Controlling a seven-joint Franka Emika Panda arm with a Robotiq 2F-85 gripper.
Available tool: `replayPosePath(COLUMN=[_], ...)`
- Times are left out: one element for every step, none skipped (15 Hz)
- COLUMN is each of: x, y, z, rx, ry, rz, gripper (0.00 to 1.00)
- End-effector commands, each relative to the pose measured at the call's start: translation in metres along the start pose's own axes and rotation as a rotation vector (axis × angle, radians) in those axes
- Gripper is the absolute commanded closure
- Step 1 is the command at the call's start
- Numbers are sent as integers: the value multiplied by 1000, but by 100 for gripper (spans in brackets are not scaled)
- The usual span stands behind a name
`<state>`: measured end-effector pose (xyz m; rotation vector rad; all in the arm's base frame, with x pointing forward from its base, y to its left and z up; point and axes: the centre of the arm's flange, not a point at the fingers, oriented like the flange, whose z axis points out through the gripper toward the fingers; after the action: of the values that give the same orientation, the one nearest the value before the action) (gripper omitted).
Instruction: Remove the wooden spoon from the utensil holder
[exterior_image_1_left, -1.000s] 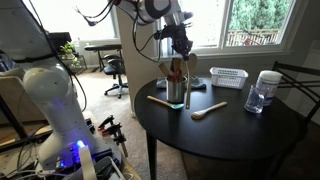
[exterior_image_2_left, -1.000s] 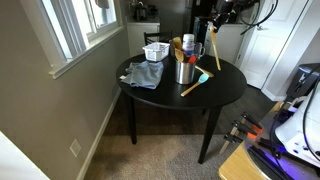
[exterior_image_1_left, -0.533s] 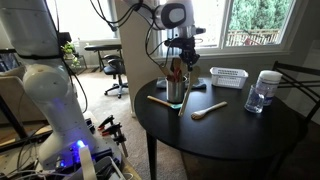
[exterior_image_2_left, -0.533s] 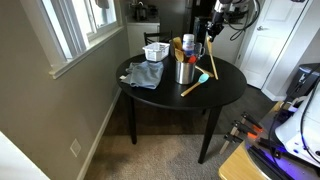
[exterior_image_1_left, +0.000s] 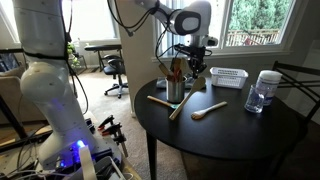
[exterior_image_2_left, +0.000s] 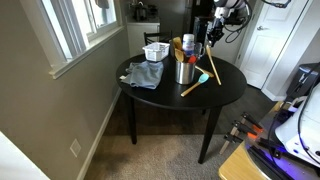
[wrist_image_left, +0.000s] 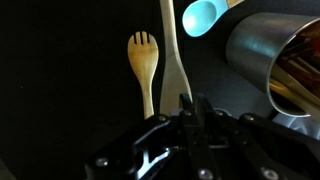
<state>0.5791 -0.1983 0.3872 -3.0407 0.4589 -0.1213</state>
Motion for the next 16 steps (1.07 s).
replayPosePath(x=[13,14,14,14,15,15,15,14,14,14,14,14,14,14,14,14], y=[3,2,1,0,-1,-2,-3,-5,-5,-3,-3,-4,-4,-4,-4,-4], z=[2,2,2,2,2,1,0,-2,-2,3,2,2,2,2,2,2], rx=[12,8,6,5,4,2,-1,-7,-11,-4,-4,-4,-4,-4,-4,-4], ry=[-26,-23,-21,-17,-16,-14,-13,-13,-10,2,2,3,3,3,3,3], rz=[11,8,6,3,1,-1,-2,-5,-4,-7,-7,-7,-8,-7,-8,-8], gripper=[57,52,45,39,32,26,20,13,7,25,19,11,7,7,7,7])
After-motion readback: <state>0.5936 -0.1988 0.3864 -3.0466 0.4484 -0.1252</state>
